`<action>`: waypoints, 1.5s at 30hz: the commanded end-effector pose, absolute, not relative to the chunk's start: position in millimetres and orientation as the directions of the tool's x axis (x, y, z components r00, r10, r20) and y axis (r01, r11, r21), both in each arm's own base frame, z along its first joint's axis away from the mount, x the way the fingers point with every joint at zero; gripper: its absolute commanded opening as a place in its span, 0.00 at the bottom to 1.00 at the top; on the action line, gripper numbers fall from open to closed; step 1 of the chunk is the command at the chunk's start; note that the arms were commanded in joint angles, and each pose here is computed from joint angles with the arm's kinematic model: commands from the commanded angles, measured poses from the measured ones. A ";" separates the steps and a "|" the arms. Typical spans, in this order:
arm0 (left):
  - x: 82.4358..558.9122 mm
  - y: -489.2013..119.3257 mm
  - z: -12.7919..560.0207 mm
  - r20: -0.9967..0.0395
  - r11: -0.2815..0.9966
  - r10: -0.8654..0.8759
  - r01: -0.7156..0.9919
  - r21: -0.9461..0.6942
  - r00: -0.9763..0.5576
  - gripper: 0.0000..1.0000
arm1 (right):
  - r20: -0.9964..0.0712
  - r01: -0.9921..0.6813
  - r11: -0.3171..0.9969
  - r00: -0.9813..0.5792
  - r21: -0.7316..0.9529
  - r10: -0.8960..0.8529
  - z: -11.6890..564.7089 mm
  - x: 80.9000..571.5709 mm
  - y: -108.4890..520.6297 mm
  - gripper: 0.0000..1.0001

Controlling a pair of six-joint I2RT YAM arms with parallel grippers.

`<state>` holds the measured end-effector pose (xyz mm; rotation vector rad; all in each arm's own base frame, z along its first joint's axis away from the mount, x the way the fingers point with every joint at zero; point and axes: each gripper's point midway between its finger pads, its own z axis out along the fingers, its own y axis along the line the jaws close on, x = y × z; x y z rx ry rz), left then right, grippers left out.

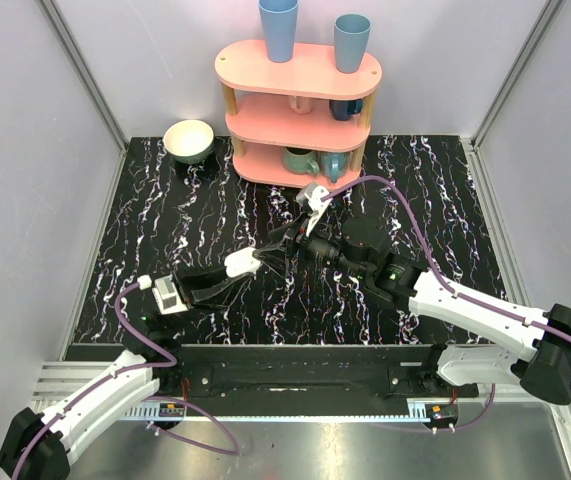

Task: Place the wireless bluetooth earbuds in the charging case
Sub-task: Close the charging case with the earbuds.

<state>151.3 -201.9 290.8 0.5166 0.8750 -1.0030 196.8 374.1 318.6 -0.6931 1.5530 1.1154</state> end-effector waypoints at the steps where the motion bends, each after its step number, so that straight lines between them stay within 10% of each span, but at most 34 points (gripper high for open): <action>1: 152.1 -196.5 263.6 -0.831 0.486 -0.499 0.873 -0.035 0.244 0.00 | -0.954 -0.866 0.401 -0.276 0.298 0.112 321.4 197.7 376.3 0.67; 22: 155.1 -195.6 259.0 -0.839 0.500 -0.489 0.865 -0.044 0.240 0.00 | -0.957 -0.875 0.438 -0.086 0.205 0.277 360.4 199.9 348.5 0.74; 30: 157.8 -196.6 264.3 -0.838 0.505 -0.486 0.862 -0.040 0.246 0.00 | -0.944 -0.614 0.734 -0.054 0.289 0.326 344.6 249.1 293.9 0.79; 45: 139.3 -216.0 259.2 -0.880 0.380 -0.431 0.925 0.022 0.198 0.00 | -0.872 -0.483 0.739 -0.383 0.471 0.306 341.3 277.3 288.7 1.00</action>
